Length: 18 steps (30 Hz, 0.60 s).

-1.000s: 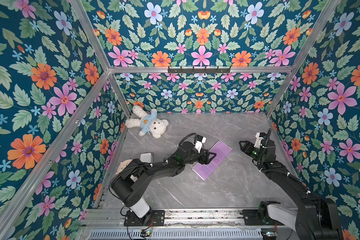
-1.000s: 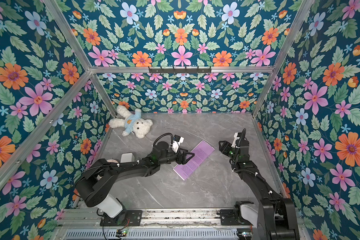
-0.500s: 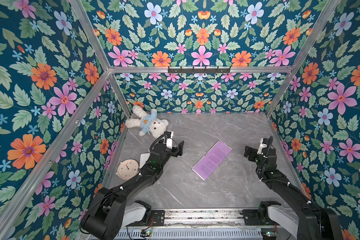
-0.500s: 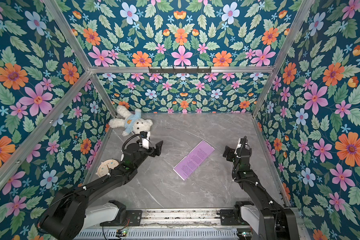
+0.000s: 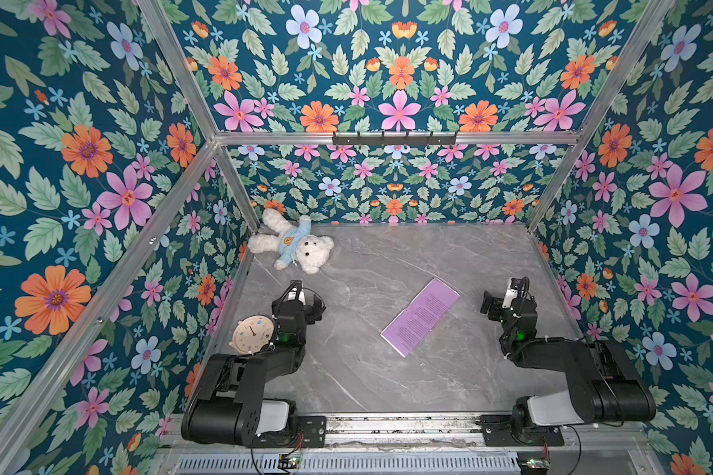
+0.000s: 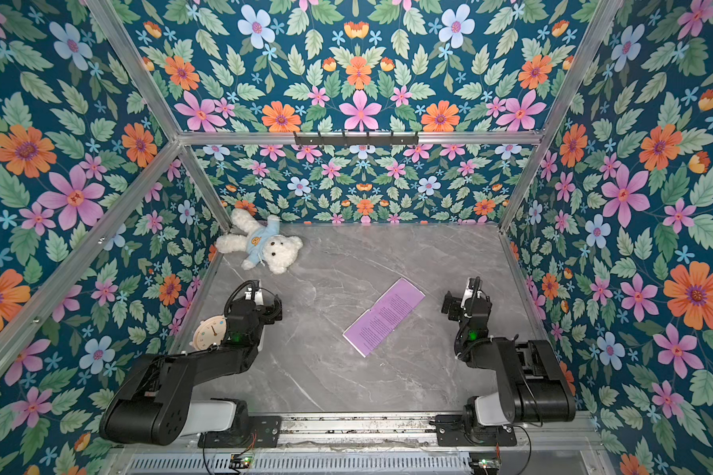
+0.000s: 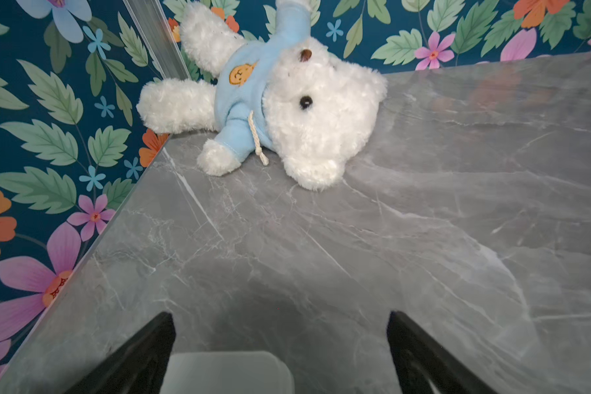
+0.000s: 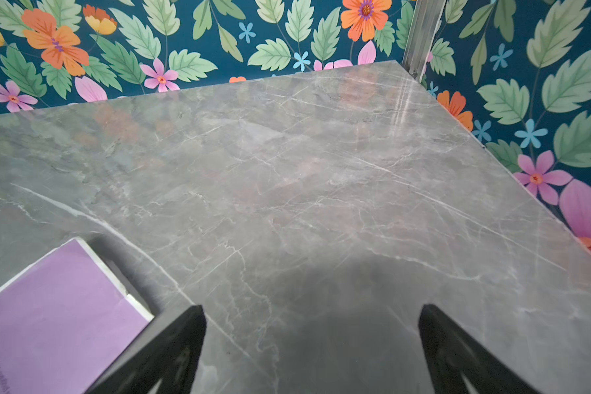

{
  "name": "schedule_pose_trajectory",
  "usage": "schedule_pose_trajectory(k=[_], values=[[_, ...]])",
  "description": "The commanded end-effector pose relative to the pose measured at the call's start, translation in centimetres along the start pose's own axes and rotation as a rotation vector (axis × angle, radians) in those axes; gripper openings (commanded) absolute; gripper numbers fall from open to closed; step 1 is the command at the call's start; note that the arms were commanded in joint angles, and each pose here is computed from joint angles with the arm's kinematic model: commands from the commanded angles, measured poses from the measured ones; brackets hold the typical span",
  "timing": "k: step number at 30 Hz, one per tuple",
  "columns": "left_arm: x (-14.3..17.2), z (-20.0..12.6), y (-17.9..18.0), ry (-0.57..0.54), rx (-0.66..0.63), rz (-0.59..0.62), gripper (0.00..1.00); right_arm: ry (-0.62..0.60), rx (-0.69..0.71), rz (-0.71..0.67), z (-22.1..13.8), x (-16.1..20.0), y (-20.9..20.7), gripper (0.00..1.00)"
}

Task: Fold the rectangular paper in half along the long edge
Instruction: Reset both arms

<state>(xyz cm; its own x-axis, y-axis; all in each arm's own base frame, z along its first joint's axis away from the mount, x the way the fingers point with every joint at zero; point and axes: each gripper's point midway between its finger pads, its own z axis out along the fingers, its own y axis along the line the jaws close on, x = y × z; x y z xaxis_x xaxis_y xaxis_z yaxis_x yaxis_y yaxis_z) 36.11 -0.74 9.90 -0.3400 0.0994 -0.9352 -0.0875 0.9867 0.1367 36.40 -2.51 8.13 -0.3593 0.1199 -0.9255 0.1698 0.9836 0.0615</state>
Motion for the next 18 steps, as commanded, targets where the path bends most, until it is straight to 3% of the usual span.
schedule_pose_trajectory(k=[1, 4, 7, 15, 17, 18], values=[[-3.4, 1.0, -0.5, -0.125, 0.041, -0.02, 1.0, -0.061, -0.051, 0.02, 0.3, -2.0, 0.5, 0.99], [-3.2, 2.6, -0.6, -0.088, 0.038, 0.008, 1.0, -0.054, -0.058, 0.027, 0.2, -1.9, 0.4, 0.99], [-2.6, 3.6, 1.1, -0.074, 0.017, -0.059, 1.0, -0.067, -0.061, 0.027, 0.2, -2.1, 0.4, 0.99], [-2.1, 3.9, 2.1, -0.073, 0.021, -0.108, 1.0, -0.062, -0.065, 0.025, 0.3, -2.1, 0.5, 0.99], [-1.4, 3.1, 2.6, -0.094, -0.007, -0.128, 1.0, -0.061, -0.065, 0.025, 0.3, -2.1, 0.5, 0.99], [-1.9, 2.5, 3.1, -0.167, -0.035, -0.135, 1.0, -0.06, -0.065, 0.024, 0.3, -2.1, 0.5, 0.99]])
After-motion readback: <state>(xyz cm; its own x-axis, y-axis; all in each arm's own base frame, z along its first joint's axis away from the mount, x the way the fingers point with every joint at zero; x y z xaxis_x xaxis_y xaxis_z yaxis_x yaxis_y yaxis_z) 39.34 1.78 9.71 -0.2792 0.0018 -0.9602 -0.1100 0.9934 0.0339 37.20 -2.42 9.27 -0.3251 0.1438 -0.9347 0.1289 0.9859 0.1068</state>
